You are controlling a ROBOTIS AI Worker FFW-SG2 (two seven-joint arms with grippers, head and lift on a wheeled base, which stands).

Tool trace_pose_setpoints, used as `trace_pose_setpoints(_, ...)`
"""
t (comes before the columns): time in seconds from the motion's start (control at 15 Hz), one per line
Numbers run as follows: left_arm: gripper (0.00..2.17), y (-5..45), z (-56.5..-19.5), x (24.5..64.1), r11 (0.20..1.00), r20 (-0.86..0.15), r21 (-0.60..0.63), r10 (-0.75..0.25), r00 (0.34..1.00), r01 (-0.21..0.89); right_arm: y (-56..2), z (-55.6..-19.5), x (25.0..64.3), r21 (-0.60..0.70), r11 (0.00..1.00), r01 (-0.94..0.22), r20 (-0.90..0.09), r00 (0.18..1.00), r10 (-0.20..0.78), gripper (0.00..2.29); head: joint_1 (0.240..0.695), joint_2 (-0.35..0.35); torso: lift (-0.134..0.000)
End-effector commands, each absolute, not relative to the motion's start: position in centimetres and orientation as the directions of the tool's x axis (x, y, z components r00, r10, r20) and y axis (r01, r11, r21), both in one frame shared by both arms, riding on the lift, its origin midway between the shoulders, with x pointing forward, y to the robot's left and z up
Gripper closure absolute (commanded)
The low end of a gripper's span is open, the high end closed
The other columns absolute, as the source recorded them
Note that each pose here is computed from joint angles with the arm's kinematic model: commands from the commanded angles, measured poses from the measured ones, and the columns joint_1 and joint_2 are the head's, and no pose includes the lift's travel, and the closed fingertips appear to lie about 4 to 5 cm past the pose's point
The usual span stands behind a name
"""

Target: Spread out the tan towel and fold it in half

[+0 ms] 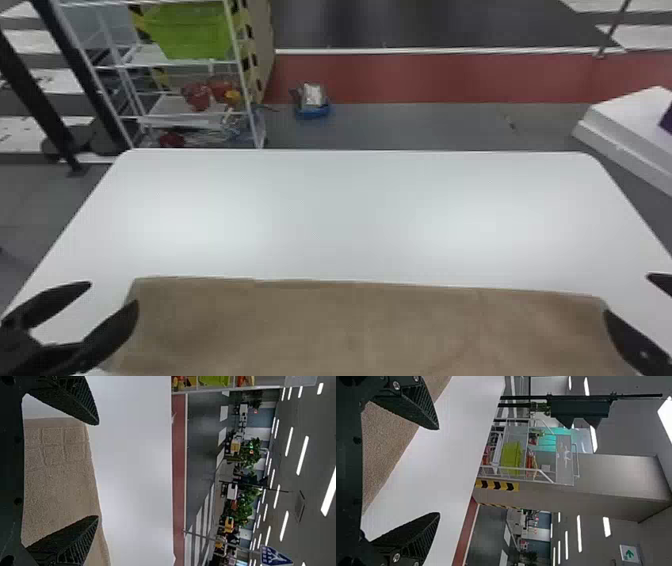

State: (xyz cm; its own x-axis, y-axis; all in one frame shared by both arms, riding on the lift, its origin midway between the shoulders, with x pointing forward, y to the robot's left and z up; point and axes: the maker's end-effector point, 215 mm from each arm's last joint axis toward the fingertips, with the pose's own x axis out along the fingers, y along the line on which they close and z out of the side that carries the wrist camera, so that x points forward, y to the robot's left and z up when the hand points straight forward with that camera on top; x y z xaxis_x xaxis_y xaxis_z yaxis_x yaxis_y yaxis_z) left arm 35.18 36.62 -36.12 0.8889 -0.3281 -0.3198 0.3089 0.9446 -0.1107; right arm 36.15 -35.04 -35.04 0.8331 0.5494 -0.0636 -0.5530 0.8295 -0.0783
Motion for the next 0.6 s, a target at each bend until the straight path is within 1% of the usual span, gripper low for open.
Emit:
trace_pose_setpoints(0.0, 0.04, 36.5, -36.1, 35.2, 0.944, -0.318, -0.113, -0.329, 0.889, 0.310, -35.3, -34.9, 36.0, -0.069, 0.834, -0.547, -0.066, 0.837, 0.543, 0.06, 0.695, 0.028, -0.123)
trace_pose_setpoints(0.33, 0.04, 36.2, -36.4, 35.2, 0.944, -0.323, -0.114, -0.330, 0.887, 0.310, -35.1, -34.7, 36.3, -0.031, 0.847, -0.530, -0.077, 0.846, 0.527, 0.07, 0.695, 0.018, -0.123)
trace_pose_setpoints(0.47, 0.04, 36.6, -36.9, 35.6, 0.954, -0.338, -0.089, -0.298, 0.893, 0.286, -35.9, -35.3, 36.6, -0.002, 0.864, -0.503, -0.119, 0.858, 0.499, 0.07, 0.695, 0.017, -0.123)
trace_pose_setpoints(0.53, 0.05, 36.6, -37.6, 35.7, 0.959, -0.350, -0.075, -0.283, 0.893, 0.274, -36.5, -35.3, 36.6, 0.008, 0.876, -0.483, -0.124, 0.868, 0.480, 0.07, 0.695, 0.018, -0.123)
